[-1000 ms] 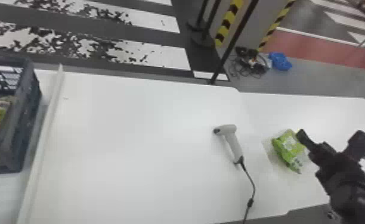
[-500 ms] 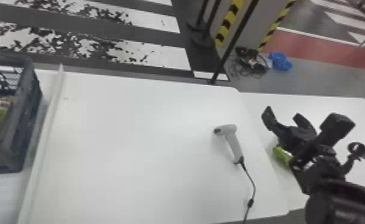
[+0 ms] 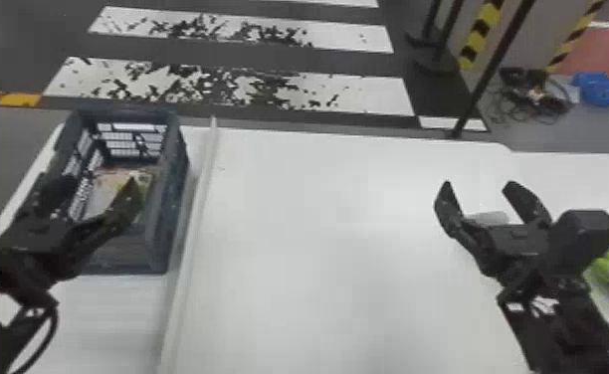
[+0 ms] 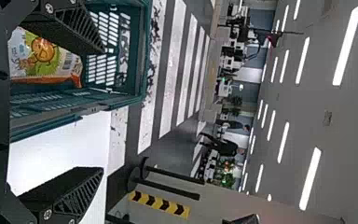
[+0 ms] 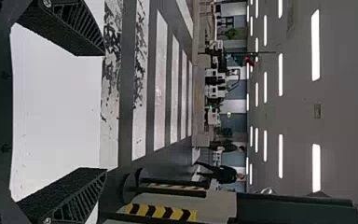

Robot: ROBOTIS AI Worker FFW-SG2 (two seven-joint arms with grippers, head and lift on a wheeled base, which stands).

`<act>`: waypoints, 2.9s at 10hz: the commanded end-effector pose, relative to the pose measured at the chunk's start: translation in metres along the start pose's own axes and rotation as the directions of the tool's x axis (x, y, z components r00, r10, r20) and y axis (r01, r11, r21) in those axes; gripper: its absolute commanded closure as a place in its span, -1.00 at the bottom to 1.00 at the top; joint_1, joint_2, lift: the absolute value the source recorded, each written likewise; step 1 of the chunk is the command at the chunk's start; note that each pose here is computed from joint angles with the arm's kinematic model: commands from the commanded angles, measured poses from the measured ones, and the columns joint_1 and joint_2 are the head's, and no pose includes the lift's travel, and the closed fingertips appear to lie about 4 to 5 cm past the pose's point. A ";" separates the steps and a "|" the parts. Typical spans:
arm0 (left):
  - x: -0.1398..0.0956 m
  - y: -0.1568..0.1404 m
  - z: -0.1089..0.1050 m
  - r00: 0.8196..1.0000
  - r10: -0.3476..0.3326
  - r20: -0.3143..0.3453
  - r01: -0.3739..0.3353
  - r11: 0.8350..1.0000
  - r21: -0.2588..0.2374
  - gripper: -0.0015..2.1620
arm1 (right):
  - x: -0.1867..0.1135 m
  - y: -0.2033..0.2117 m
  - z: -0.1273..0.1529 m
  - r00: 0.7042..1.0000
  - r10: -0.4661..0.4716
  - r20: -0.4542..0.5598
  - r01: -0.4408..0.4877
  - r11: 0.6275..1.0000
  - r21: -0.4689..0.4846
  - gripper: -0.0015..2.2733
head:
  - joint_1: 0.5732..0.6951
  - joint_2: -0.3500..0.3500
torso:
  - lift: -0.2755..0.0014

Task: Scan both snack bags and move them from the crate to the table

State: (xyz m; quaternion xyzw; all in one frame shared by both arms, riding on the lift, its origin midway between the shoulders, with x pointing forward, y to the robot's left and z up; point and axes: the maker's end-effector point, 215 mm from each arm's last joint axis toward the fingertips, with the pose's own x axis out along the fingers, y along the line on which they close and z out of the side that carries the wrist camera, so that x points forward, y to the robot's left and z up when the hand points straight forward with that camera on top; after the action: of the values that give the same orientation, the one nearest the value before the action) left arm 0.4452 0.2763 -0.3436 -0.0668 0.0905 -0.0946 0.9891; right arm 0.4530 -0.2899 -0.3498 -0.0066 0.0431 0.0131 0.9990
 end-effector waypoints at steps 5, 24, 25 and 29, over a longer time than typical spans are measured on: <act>-0.001 -0.005 0.001 1.000 -0.016 0.010 0.016 0.999 0.031 -0.88 | -0.016 0.065 -0.001 0.995 0.035 0.090 -0.040 0.997 0.060 -0.95 | 1.00 0.11 | 0.36; 0.121 0.102 -0.064 0.723 -0.029 -0.691 0.350 0.877 0.330 -0.87 | -0.021 0.060 -0.014 0.998 0.039 0.057 -0.042 0.997 0.059 -0.94 | 1.00 0.38 | 0.36; 0.124 0.099 -0.073 0.704 -0.024 -0.709 0.363 0.871 0.332 -0.88 | -0.019 0.063 -0.013 0.997 0.046 0.059 -0.050 0.997 0.062 -0.94 | 1.00 0.37 | 0.36; 0.126 0.090 -0.130 0.576 0.032 -0.817 0.400 0.860 0.316 -0.92 | -0.017 0.060 -0.014 0.997 0.056 0.049 -0.059 0.995 0.074 -0.94 | 1.00 0.31 | 0.36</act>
State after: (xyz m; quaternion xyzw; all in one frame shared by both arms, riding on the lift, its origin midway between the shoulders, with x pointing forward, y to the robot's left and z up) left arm 0.5599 0.3246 -0.4980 0.2125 0.4818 -0.2406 0.8153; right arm 0.4334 -0.2302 -0.3628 0.0323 0.0203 0.0402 0.9985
